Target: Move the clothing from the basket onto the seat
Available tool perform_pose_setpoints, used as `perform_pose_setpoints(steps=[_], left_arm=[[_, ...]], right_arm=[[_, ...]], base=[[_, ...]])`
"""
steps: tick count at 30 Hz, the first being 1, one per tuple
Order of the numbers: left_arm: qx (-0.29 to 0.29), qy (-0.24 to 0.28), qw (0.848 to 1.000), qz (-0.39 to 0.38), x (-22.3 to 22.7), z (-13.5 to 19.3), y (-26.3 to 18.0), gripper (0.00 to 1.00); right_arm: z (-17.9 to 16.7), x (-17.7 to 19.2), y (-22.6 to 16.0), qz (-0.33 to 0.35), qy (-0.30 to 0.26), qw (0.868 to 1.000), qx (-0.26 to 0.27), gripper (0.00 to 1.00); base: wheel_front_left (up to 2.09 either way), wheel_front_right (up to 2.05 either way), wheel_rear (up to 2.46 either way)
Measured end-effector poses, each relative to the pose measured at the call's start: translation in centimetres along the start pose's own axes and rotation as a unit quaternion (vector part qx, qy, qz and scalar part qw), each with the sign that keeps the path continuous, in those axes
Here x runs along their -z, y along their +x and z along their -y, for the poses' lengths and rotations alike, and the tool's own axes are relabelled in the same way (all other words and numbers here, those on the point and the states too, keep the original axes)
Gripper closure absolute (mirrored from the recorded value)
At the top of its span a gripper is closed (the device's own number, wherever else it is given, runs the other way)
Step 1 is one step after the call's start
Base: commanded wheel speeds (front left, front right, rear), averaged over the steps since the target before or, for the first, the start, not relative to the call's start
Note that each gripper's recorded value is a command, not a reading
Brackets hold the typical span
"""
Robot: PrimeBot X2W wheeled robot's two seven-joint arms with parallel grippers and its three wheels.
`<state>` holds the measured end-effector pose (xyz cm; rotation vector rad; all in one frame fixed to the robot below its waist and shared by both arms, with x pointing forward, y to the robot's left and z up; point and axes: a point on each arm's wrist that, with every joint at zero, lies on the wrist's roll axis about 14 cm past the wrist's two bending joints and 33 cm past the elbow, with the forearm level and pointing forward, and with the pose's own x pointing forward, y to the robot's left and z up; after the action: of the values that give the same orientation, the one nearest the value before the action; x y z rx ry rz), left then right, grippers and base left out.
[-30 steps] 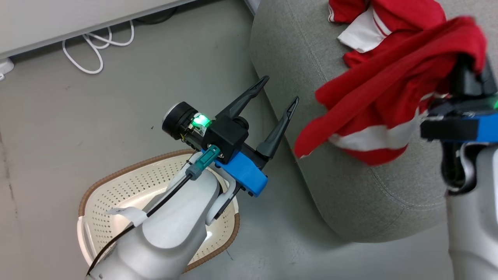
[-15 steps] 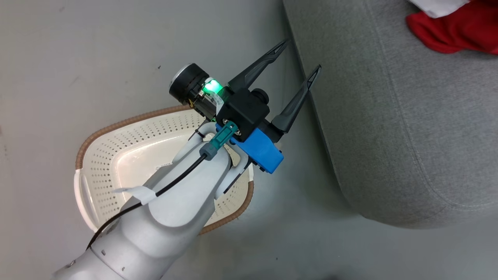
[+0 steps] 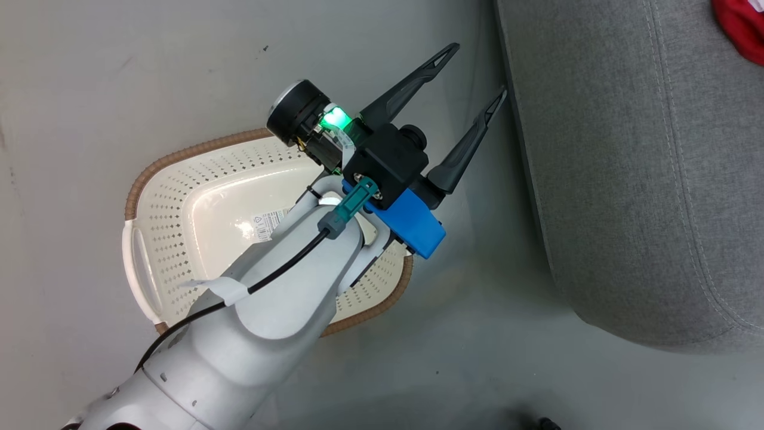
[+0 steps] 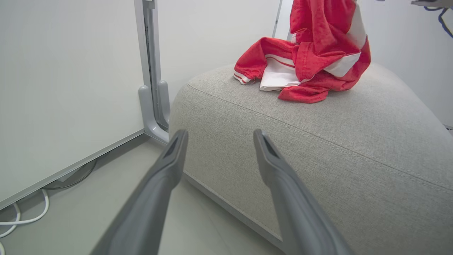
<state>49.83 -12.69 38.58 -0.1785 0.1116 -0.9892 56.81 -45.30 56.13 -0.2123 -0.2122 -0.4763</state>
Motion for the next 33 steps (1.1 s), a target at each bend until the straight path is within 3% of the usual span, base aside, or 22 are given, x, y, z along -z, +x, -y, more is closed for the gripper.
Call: perform_pose_setpoints(steps=[7,13,14,15,25,33], left_arm=[[-0.003,0.002,1.0,-0.002,0.0,-0.2,-0.1,0.0],[-0.005,0.005,1.0,-0.002,-0.4,-0.2,-0.2,0.0],[-0.005,0.006,1.0,-0.001,-0.6,-0.1,-0.2,0.0],[-0.005,0.007,1.0,0.0,-0.7,0.0,-0.2,0.0],[-0.033,0.007,0.999,0.021,-3.9,0.6,-1.8,0.0],[-0.095,0.009,0.994,0.047,-7.1,-0.4,-5.0,0.0]], right_arm=[[-0.7,7.7,-4.8,-0.112,0.01,0.994,-0.003,1.0],[-0.7,9.4,-6.6,-0.142,0.017,0.99,0.0,1.0],[-0.5,9.1,-6.6,-0.139,0.018,0.99,0.002,0.7],[-0.4,8.6,-6.5,-0.134,0.018,0.991,0.003,0.0],[-1.0,5.6,-9.5,-0.109,0.021,0.994,-0.024,0.0],[-2.6,2.0,-12.6,-0.072,0.046,0.995,-0.052,0.0]], base=[[0.0,0.0,0.0],[0.0,0.0,0.0],[0.0,0.0,0.0],[0.0,0.0,0.0],[0.0,0.0,0.0],[0.0,0.0,0.0]])
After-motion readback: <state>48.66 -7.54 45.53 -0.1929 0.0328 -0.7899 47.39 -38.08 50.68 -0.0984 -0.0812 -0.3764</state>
